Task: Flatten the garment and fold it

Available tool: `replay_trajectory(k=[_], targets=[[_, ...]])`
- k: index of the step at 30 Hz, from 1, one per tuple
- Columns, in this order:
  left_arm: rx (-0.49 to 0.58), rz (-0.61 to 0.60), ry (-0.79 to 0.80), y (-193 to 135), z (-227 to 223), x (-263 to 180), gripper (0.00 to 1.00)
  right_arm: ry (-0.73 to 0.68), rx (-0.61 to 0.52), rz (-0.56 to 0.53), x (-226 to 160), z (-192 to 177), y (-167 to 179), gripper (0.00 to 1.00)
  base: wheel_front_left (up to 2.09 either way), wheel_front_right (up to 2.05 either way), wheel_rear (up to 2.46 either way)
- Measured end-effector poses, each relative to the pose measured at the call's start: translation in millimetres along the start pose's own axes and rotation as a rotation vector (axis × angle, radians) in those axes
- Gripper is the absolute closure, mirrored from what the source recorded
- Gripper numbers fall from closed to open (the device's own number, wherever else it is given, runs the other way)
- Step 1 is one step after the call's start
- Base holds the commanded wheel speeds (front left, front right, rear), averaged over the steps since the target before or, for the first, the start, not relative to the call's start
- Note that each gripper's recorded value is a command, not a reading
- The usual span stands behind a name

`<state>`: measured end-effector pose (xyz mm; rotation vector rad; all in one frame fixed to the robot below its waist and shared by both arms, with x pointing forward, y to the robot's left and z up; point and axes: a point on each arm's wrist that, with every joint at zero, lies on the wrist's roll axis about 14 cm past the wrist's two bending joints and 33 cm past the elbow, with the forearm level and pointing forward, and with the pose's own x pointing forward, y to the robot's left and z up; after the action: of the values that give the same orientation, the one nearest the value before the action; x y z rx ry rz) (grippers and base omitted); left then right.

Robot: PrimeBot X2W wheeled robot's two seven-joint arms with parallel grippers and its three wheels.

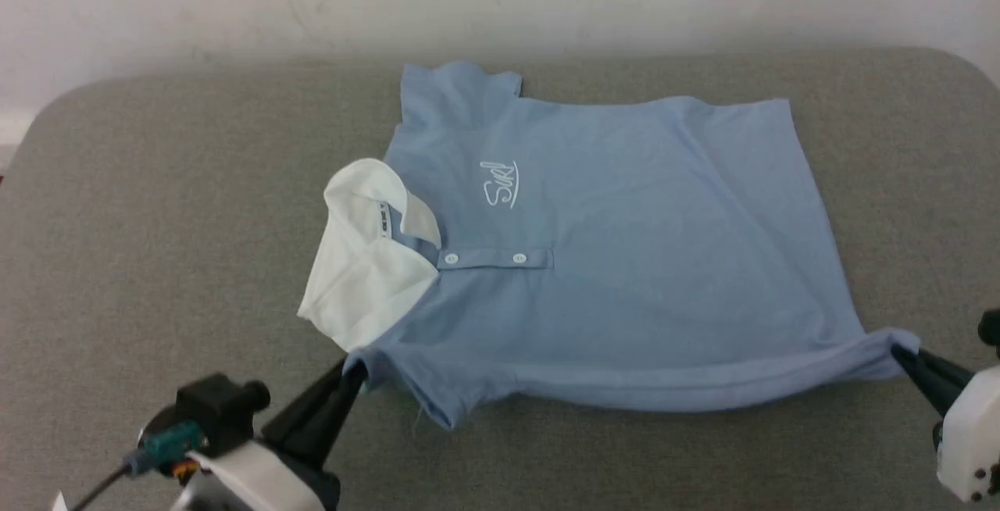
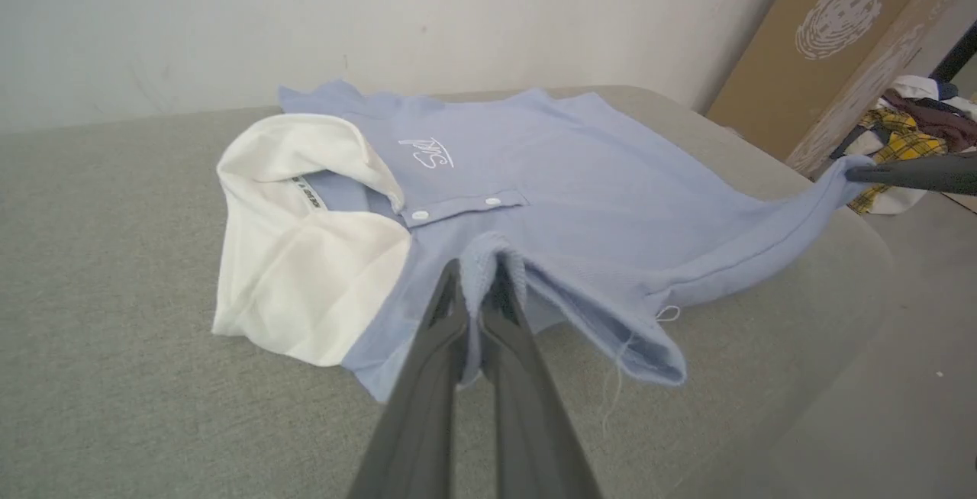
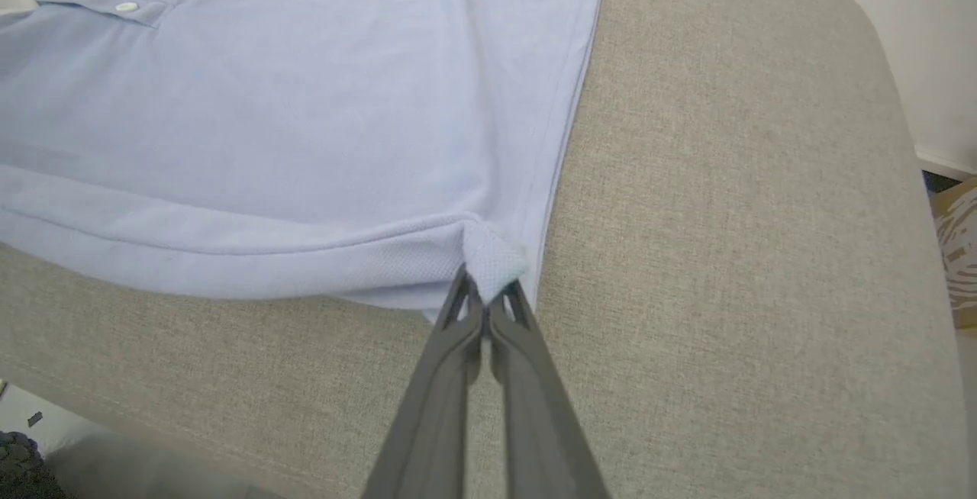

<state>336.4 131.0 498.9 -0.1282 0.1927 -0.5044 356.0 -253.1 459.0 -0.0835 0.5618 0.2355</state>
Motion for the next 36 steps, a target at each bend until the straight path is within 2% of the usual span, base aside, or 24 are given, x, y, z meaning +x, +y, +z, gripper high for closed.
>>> replay_trajectory(k=[6, 11, 18, 28, 29, 30, 31, 36], targets=[[0.011, -0.009, -0.084, 11.2, 28.8, 36.2, 1.00, -0.057, 0.012, -0.025, 22.1, 24.0, -8.7, 1.00, 0.00, 0.00, 0.00], [0.061, -0.001, -0.075, 30.2, 35.5, 70.1, 1.00, -0.063, 0.020, -0.051, 47.3, 35.6, -20.5, 1.00, 0.00, 0.00, 0.00], [0.142, 0.031, 0.055, 66.2, 9.2, 111.1, 1.00, 0.005, 0.004, -0.067, 89.8, 29.8, -30.8, 1.00, 0.00, 0.00, 0.00], [0.147, 0.082, 0.215, 95.8, -49.6, 140.2, 1.00, 0.106, -0.004, -0.060, 134.1, -3.7, -30.8, 1.00, 0.00, 0.00, 0.00], [0.140, 0.086, 0.220, 96.3, -53.2, 141.1, 0.69, 0.109, -0.009, -0.056, 136.9, -5.3, -29.4, 1.00, 0.00, 0.00, 0.00], [0.136, 0.092, 0.223, 97.0, -56.2, 141.4, 0.00, 0.109, -0.012, -0.055, 139.0, -5.7, -29.1, 0.98, 0.00, 0.00, 0.00], [0.135, 0.098, 0.225, 97.9, -58.3, 141.0, 0.00, 0.104, -0.014, -0.054, 140.4, -4.9, -28.5, 0.01, 0.00, 0.00, 0.00], [0.119, 0.130, 0.210, 99.9, -58.3, 136.8, 0.00, 0.071, -0.020, -0.055, 138.2, 0.3, -26.9, 0.00, 0.00, 0.00, 0.00]])
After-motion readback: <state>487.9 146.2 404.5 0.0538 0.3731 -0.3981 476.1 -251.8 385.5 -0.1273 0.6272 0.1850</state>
